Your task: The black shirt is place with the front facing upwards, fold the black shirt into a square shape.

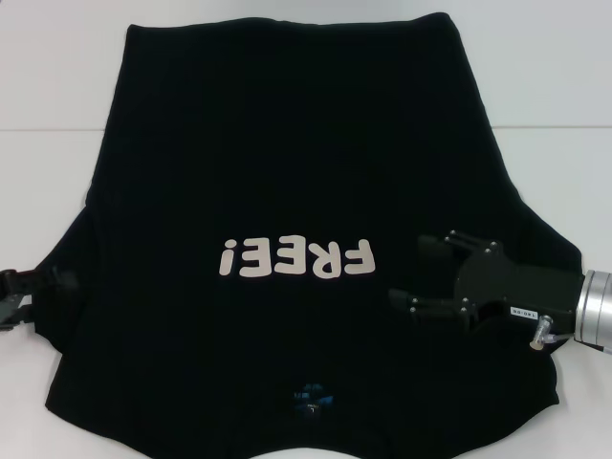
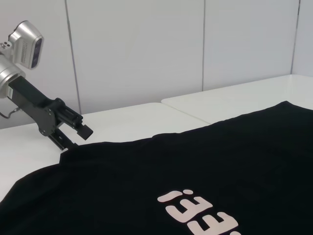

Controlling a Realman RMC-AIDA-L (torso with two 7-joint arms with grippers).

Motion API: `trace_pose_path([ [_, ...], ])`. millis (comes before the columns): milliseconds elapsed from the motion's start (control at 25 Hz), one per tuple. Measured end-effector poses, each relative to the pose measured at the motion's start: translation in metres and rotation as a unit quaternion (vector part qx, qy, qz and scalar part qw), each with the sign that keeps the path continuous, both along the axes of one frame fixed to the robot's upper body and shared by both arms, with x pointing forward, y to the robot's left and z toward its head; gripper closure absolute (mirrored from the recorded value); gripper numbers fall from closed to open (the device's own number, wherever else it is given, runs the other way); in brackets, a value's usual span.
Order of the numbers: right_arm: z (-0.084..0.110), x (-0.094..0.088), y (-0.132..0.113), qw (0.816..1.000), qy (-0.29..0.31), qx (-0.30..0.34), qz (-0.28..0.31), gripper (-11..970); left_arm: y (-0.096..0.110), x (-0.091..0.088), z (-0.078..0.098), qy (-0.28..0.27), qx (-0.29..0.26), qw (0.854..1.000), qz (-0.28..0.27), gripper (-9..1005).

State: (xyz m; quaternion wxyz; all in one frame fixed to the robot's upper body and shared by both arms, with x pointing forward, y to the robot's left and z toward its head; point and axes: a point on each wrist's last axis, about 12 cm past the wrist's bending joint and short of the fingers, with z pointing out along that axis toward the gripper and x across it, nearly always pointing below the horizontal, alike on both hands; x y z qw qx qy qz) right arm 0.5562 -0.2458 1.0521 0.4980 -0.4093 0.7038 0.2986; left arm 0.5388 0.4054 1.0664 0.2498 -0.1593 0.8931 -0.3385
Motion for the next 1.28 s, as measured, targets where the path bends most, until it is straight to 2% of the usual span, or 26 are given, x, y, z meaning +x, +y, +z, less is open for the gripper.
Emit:
trace_pose_path([
  [120, -0.0003, -0.0005, 0.0001, 1.000, 0.001, 0.001, 0.001, 19, -0.0049, 0.0025, -0.0005, 0.002, 0.003, 1.000, -0.014, 112],
  [560, -0.0011, -0.0043, -0.0002, 1.000, 0.004, 0.007, 0.006, 20, -0.0063, 0.0082, 0.0017, 0.000, 0.020, 1.000, -0.023, 303],
  [840, -0.0016, -0.0058, -0.0016, 1.000, 0.004, 0.008, 0.005, 21, -0.0054, 0.0072, 0.0008, 0.004, 0.018, 1.000, -0.016, 516],
  [1240, -0.0013, -0.0056, -0.0016, 1.000, 0.004, 0.008, 0.005, 22, -0.0038, 0.0070, 0.0004, -0.001, 0.023, 1.000, -0.014, 980],
  [1280, -0.0013, -0.0056, -0.0016, 1.000, 0.004, 0.008, 0.005, 22, -0.0032, 0.0070, 0.0003, -0.001, 0.024, 1.000, -0.013, 984],
])
